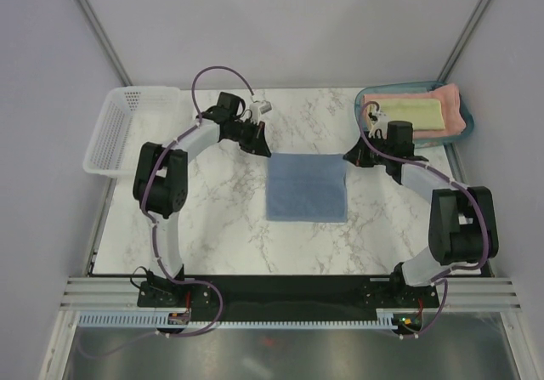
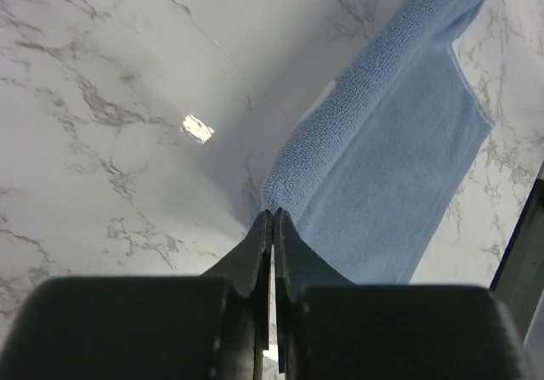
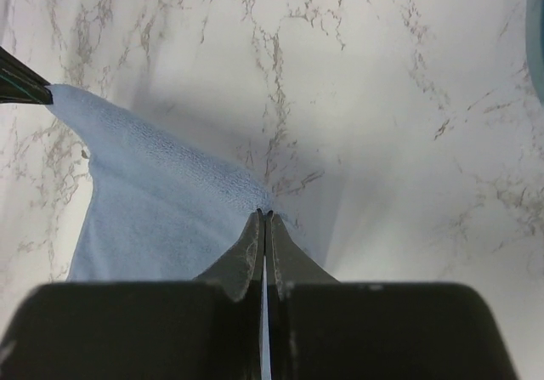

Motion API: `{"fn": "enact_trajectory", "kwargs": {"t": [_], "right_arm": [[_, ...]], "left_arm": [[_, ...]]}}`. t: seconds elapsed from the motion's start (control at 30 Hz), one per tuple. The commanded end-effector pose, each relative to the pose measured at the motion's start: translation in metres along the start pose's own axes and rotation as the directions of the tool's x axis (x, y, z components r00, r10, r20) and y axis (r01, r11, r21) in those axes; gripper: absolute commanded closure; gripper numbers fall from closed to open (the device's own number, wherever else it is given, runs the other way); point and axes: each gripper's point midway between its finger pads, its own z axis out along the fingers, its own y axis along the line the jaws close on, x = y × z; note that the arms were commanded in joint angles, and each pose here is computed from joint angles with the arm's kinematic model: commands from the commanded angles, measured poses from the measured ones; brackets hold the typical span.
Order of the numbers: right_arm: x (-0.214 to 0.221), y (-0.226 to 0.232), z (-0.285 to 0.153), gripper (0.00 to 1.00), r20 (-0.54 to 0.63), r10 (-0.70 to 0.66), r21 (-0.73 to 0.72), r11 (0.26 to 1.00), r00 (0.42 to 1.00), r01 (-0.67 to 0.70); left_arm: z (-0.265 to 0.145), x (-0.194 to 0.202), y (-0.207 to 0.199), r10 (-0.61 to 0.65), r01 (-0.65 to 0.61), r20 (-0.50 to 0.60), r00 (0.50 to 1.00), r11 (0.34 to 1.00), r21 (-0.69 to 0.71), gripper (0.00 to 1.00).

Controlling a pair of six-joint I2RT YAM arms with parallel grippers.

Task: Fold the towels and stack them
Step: Fold the towel

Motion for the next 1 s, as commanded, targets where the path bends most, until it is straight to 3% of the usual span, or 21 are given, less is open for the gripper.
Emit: {"fn": "enact_trajectory", "kwargs": {"t": [0.0, 0.17, 0.53, 0.97], "right_arm": [[-0.006, 0.01, -0.011, 1.0, 0.066, 0.002, -0.003, 1.0, 0.998, -0.002], [0.015, 0.012, -0.022, 1.0, 0.08, 0.018, 0.008, 1.0, 0.997, -0.019], [0.002, 0.026, -0.059, 1.0, 0.224, -0.03, 0.034, 0.999, 0.974, 0.023], [0.05, 0.024, -0.066, 1.0, 0.158, 0.058, 0.05, 0.997, 0.986, -0.066]], "left_arm": [[-0.011, -0.006, -0.018, 0.024, -0.023, 0.033, 0.999, 0.999, -0.024, 0.98], [-0.015, 0.013, -0.035, 0.02, -0.019, 0.024, 1.0, 0.999, -0.045, 0.98], [-0.03, 0.028, -0.064, 0.037, -0.031, 0.058, 0.998, 0.994, -0.103, 0.98], [-0.033, 0.058, -0.071, 0.034, -0.031, 0.019, 0.999, 0.987, -0.159, 0.98]]}}
